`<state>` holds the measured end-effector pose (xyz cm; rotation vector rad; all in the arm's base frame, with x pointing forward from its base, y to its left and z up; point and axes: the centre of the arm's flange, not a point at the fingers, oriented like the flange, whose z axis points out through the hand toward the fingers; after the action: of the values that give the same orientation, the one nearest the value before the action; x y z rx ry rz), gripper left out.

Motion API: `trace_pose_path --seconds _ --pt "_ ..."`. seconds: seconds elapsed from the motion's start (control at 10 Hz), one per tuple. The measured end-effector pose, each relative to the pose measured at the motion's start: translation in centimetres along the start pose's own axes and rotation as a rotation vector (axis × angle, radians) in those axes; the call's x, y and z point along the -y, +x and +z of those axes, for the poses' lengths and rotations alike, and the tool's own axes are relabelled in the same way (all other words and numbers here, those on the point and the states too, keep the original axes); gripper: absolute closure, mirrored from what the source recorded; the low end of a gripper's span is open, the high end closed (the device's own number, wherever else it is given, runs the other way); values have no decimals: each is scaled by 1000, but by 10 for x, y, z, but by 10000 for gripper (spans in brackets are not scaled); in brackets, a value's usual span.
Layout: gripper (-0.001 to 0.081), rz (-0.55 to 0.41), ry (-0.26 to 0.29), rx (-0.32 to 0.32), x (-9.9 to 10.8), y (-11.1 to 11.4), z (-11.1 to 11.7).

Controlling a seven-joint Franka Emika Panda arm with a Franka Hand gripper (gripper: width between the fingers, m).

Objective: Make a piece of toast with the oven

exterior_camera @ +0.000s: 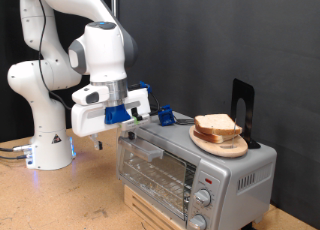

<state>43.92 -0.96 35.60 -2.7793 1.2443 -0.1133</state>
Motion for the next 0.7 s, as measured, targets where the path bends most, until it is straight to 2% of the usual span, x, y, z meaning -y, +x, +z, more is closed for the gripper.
trace_pose_path --seconds 0.3,0.7 --pt "-3 -22 -36 -1 -27 -5 8" --pt "-3 -1 -46 -22 -44 2 14"
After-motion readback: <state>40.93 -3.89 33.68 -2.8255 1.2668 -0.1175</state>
